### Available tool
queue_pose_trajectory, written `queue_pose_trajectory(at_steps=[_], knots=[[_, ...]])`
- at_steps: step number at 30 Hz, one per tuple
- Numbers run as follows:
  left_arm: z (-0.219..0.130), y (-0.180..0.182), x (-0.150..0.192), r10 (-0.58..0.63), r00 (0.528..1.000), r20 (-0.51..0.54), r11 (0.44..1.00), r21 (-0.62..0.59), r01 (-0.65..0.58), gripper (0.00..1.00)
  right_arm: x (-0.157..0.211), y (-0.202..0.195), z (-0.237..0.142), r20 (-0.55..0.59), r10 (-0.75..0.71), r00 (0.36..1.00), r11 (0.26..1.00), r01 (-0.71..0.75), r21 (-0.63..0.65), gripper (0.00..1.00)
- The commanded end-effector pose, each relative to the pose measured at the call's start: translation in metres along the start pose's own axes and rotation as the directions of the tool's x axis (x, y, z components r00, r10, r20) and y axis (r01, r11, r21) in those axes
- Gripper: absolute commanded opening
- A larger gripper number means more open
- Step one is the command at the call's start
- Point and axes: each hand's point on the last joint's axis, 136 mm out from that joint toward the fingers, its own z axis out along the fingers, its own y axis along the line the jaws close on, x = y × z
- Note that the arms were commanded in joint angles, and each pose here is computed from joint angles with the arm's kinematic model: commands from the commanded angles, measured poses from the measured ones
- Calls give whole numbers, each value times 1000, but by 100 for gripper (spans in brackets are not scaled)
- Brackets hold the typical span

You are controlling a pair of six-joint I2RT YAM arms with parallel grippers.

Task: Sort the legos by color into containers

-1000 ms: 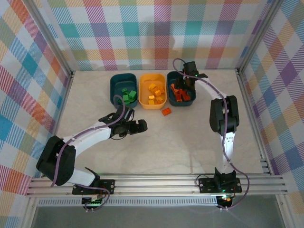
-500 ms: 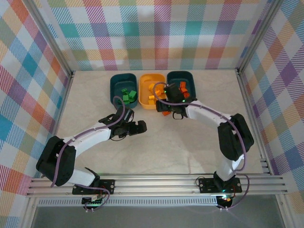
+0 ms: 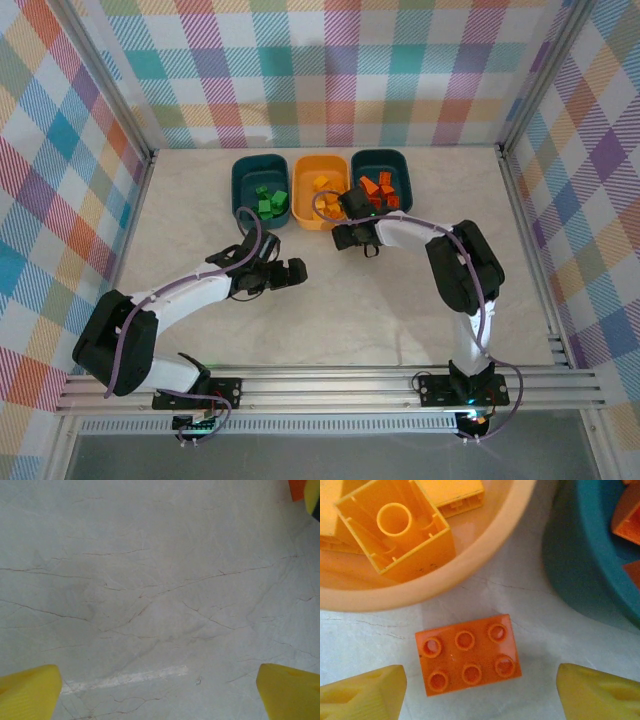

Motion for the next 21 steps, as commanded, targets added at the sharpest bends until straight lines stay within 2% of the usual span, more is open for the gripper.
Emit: queue_pose_trajectory(at_steps=[1, 4, 13, 18, 21], knots=[[-4, -2, -3, 9, 1000, 24, 1000, -2, -9, 100, -9, 8, 5, 19, -38, 999, 999, 39, -34, 78], [-2, -2, -4, 9, 1000, 19, 1000, -8, -9, 100, -9, 10, 11, 14, -47, 999, 998, 47, -36, 76], [2, -3, -7, 14, 1000, 12, 1000, -20, -14, 100, -10, 12, 16, 34, -42, 999, 997, 44, -58, 54], [1, -6, -9, 18, 1000, 10, 1000, -18, -18, 100, -10, 4, -1, 70, -1, 998, 999, 4, -39, 43], [-1, -8, -12, 25, 1000, 18, 1000, -18, -25, 100, -11, 3, -26, 123, 36, 992, 998, -29, -57, 40]])
